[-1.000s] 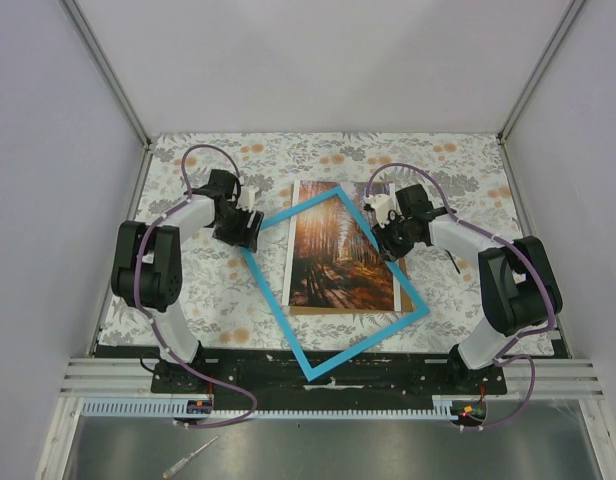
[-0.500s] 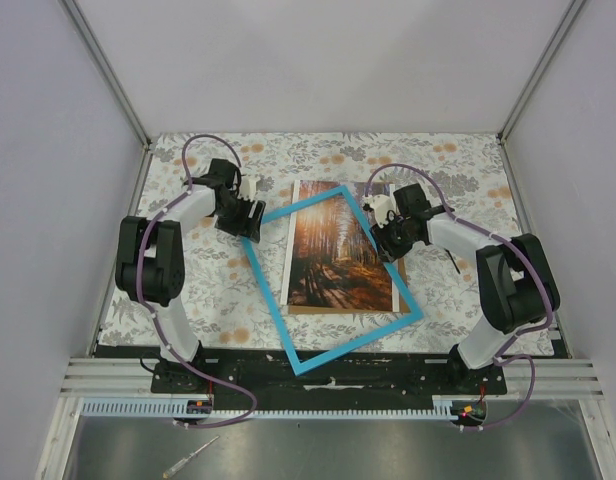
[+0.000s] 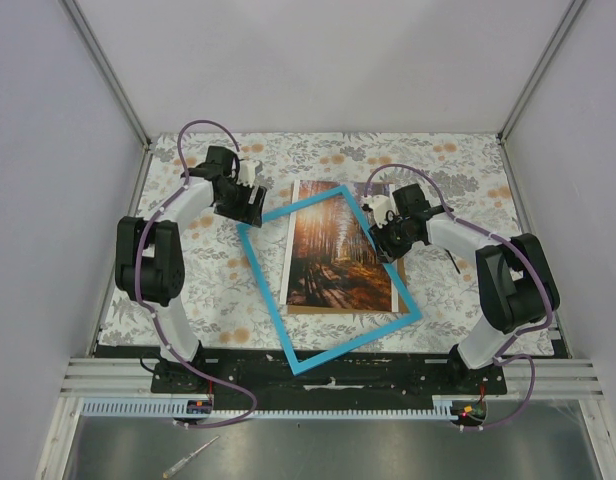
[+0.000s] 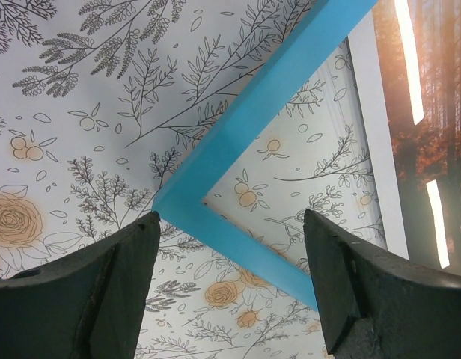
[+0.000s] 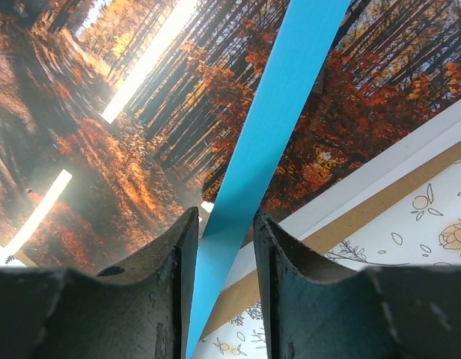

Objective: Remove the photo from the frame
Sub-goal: Pick up the photo frame item from the photo frame.

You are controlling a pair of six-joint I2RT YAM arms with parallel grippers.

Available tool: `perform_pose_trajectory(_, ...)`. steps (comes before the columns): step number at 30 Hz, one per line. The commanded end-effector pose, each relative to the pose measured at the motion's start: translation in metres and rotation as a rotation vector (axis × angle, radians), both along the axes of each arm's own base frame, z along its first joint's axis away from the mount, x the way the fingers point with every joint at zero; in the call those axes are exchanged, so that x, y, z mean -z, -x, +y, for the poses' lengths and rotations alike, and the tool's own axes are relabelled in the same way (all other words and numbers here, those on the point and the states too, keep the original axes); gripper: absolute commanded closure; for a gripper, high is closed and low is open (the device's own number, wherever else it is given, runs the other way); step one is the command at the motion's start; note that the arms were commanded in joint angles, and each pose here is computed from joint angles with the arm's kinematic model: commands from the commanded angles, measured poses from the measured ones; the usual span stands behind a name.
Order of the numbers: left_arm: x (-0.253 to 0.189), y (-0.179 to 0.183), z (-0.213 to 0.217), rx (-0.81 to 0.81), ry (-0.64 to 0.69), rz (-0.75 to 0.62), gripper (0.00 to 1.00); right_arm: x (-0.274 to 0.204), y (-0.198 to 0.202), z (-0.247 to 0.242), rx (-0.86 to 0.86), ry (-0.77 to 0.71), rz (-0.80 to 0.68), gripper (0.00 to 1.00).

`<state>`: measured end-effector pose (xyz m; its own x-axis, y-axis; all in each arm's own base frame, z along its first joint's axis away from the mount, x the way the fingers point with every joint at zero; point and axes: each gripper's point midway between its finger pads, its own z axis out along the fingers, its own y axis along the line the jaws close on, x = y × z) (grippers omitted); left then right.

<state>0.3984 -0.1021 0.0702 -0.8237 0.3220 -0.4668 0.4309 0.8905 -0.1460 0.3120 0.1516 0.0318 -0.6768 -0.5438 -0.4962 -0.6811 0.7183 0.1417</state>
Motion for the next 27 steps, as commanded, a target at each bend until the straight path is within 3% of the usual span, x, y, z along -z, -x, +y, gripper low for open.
perform_pose_trajectory(1,-0.011,-0.017,0.002,0.0,-0.021,-0.062,0.16,-0.012,-0.007,0.014,-0.022,-0.047,-0.019,0.57)
perform_pose_trajectory(11,-0.014,-0.024,0.004,0.015,-0.044,-0.073,0.16,-0.015,-0.007,0.015,-0.031,-0.057,-0.024,0.56)
perform_pose_trajectory(27,0.019,-0.047,0.021,-0.016,-0.287,-0.104,0.16,-0.021,-0.004,0.018,-0.046,-0.076,-0.028,0.55)
